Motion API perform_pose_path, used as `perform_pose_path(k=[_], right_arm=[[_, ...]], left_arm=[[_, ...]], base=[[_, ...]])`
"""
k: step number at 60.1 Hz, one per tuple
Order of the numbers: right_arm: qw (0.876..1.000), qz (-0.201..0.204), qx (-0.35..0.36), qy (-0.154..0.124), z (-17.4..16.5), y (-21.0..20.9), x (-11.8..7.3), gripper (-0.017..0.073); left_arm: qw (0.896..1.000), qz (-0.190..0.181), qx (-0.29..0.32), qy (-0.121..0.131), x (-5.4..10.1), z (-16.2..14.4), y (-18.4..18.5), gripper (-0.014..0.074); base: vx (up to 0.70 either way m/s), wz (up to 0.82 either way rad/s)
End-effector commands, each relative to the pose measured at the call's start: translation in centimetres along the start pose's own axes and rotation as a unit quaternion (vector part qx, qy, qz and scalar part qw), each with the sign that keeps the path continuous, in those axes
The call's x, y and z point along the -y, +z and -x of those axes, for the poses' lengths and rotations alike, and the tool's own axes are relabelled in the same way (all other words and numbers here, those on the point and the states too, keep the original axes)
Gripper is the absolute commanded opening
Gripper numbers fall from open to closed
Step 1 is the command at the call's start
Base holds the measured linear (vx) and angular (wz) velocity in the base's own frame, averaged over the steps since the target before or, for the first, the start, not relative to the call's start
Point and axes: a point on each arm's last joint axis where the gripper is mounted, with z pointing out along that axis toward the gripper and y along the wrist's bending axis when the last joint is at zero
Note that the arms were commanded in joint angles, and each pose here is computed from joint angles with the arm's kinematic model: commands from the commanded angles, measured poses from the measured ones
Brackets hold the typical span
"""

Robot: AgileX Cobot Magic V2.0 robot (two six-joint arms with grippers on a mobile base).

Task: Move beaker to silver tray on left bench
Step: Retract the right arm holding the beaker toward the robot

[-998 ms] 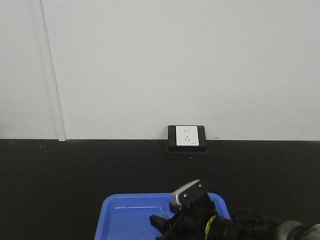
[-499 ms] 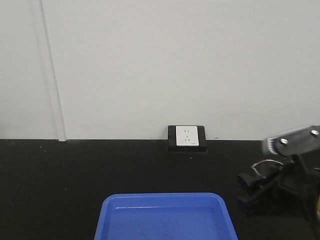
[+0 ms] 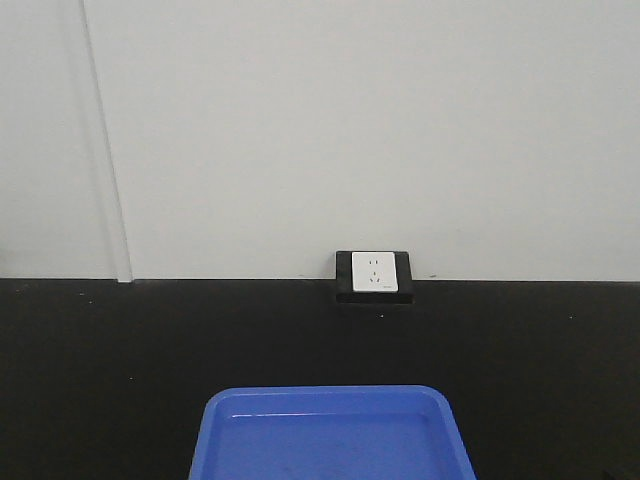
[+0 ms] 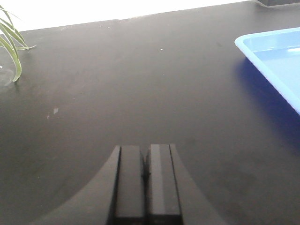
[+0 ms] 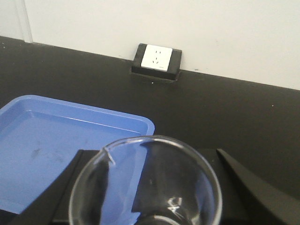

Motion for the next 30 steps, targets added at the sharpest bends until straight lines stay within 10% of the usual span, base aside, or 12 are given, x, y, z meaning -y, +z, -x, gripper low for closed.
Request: perform_pose_path(k=[1, 30], right_arm=[[0.999, 0.014, 0.051, -0.003, 1.14, -0.79, -0.13, -0.0011], [0.998, 0.014, 0.053, -0.003, 1.16, -0.95, -0.09, -0.0011]], left_arm=[[0.999, -0.003, 0.032, -0.001, 0.07, 0.09, 0.16, 0.0001], [0.999, -0.003, 0.032, -0.001, 0.07, 0.09, 0.16, 0.0001]], base=[[0.00, 0.00], [0.00, 0.00]])
